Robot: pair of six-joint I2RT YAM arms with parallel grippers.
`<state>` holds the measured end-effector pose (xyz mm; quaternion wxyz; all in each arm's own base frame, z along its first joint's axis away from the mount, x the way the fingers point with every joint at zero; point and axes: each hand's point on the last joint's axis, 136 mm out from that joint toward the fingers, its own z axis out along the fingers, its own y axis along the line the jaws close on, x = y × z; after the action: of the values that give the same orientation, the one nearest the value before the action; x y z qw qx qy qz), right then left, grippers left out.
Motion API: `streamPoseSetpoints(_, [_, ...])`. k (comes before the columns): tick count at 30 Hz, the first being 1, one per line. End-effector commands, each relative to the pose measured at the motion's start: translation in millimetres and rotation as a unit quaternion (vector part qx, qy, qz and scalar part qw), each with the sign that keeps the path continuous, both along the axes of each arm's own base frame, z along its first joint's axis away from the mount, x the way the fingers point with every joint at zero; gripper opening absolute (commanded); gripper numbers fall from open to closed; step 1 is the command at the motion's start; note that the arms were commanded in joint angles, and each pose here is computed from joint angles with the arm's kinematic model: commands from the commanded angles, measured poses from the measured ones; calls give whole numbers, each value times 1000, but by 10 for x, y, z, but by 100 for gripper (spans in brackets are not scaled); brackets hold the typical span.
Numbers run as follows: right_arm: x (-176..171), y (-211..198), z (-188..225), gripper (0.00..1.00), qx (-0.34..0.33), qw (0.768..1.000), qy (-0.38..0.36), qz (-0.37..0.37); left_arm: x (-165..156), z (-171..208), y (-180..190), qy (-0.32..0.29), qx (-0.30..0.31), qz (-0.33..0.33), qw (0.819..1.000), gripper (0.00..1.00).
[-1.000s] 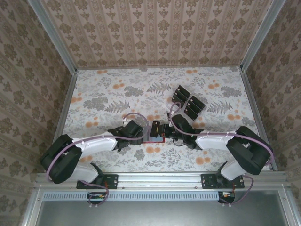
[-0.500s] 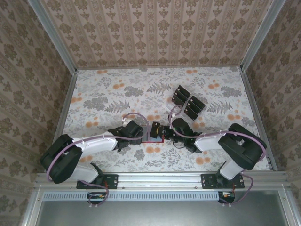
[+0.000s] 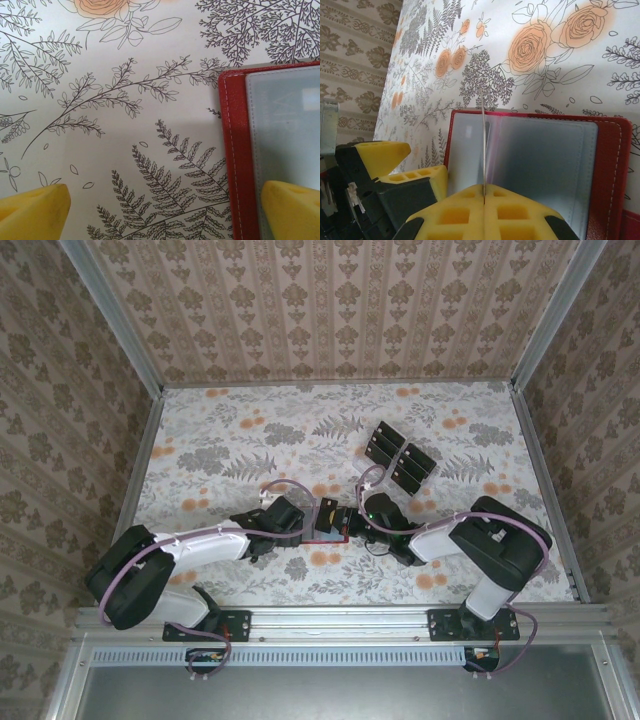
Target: Put the credit cards into the card holder
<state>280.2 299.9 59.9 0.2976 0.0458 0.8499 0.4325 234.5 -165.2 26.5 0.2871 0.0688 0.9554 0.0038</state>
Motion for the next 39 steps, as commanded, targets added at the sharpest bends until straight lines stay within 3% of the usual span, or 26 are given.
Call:
streamPoseSetpoints(1, [30, 28, -9, 0, 14, 1000, -3, -9, -38, -21, 72, 8, 19, 8, 1000, 100])
streamPoseSetpoints(31, [-130, 33, -205, 0, 19, 999, 35, 6, -39, -19, 78, 8, 22, 10, 1000, 100])
streamPoseSetpoints(39, [-258, 99, -293, 0, 11, 997, 63, 43, -43, -22, 81, 8, 24, 8, 1000, 100])
